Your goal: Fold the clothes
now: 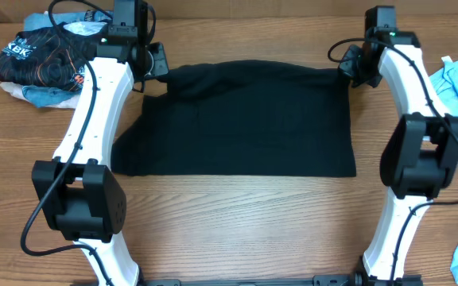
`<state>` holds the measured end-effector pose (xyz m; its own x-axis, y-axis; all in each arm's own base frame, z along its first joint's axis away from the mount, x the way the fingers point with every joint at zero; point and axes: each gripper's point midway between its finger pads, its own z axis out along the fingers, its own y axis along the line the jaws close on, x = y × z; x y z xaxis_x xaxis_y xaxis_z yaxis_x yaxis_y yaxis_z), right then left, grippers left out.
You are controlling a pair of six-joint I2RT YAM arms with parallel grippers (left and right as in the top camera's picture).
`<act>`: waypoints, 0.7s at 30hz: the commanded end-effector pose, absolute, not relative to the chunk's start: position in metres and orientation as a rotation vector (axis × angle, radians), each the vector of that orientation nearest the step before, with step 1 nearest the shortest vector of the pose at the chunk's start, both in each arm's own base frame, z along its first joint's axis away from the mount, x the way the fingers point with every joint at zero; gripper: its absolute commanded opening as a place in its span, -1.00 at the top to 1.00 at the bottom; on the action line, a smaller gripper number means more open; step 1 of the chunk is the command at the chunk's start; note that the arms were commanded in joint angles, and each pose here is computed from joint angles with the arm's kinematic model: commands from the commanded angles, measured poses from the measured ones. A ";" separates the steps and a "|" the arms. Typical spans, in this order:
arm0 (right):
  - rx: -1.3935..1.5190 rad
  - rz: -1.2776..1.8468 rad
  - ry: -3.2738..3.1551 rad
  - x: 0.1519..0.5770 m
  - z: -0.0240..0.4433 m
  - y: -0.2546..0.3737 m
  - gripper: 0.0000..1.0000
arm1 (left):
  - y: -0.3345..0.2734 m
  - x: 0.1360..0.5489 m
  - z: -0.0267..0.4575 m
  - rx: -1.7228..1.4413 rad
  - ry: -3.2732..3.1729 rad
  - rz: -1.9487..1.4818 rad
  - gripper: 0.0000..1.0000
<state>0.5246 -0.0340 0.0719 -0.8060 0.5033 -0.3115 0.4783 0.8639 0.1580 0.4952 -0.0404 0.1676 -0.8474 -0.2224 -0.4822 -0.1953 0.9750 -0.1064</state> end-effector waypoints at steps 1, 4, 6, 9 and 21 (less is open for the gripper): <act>0.766 0.095 2.647 0.513 0.119 -0.039 0.92 | -0.017 0.485 0.180 -0.405 2.610 -0.061 0.92; 0.805 0.058 2.705 0.497 0.112 -0.042 0.92 | 0.002 0.471 0.173 -0.490 2.662 -0.028 0.92; 0.860 0.006 2.712 0.489 0.110 -0.048 0.92 | 0.016 0.463 0.169 -0.549 2.686 -0.016 0.92; 0.938 -0.078 2.724 0.476 0.107 -0.058 0.92 | 0.038 0.450 0.164 -0.633 2.721 -0.007 0.91; 0.990 -0.114 2.803 0.453 0.103 -0.062 0.92 | 0.048 0.427 0.158 -0.668 2.807 0.019 0.91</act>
